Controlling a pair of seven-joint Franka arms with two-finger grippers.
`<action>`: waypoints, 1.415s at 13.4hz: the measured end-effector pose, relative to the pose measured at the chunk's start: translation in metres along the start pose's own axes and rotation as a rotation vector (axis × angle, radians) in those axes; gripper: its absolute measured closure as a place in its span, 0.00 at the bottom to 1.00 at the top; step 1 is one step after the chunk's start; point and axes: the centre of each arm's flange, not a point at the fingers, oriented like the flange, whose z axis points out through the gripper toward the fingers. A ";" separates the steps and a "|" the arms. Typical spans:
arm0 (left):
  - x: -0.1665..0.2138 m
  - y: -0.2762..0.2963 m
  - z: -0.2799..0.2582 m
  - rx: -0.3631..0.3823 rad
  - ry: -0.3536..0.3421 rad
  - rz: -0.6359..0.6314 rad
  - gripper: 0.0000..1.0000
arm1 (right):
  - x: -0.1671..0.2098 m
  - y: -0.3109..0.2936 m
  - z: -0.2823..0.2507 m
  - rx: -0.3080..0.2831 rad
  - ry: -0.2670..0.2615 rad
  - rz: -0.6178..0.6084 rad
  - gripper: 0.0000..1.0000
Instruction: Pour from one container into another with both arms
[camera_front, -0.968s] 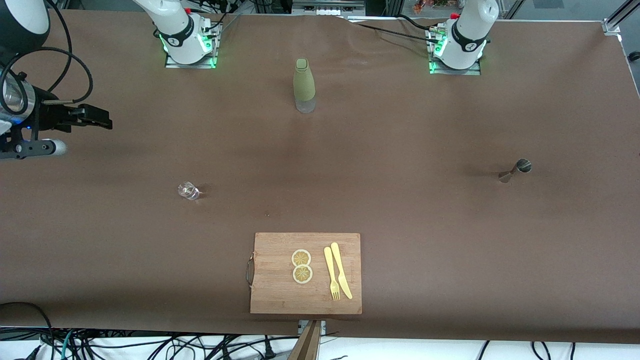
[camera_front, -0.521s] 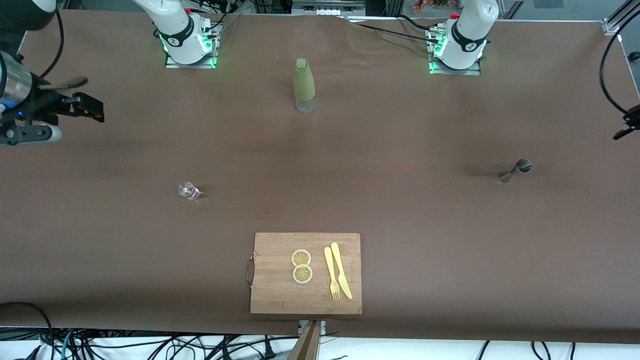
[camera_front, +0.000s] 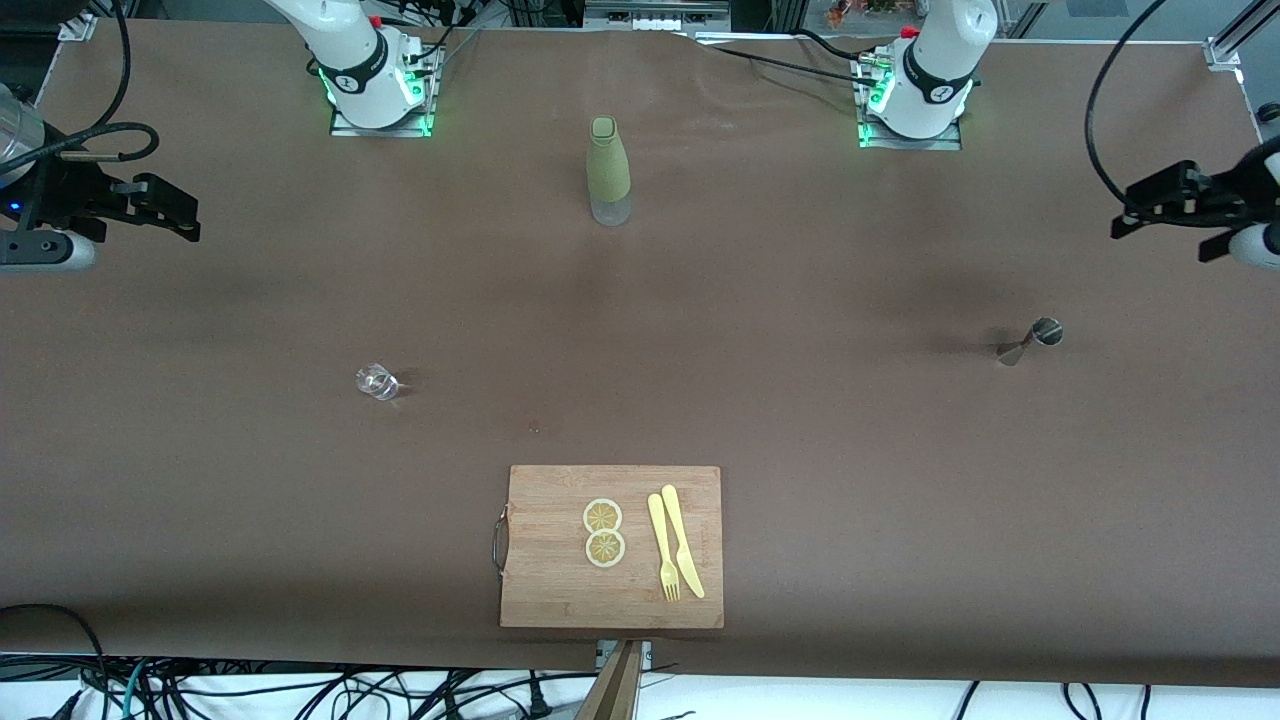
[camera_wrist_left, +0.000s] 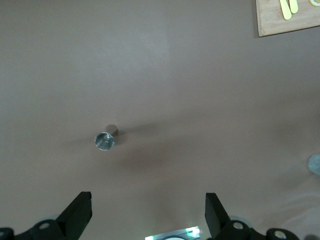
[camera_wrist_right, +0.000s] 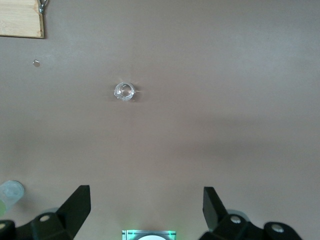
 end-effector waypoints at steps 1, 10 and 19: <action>-0.002 0.008 0.000 -0.003 -0.015 -0.035 0.00 | 0.001 0.000 0.002 0.000 -0.003 0.002 0.00; -0.038 0.038 -0.005 -0.024 -0.026 -0.148 0.00 | 0.004 0.006 0.006 0.001 -0.009 0.017 0.00; -0.036 0.053 0.003 -0.018 -0.022 -0.153 0.00 | 0.004 0.002 0.006 0.000 -0.008 0.010 0.00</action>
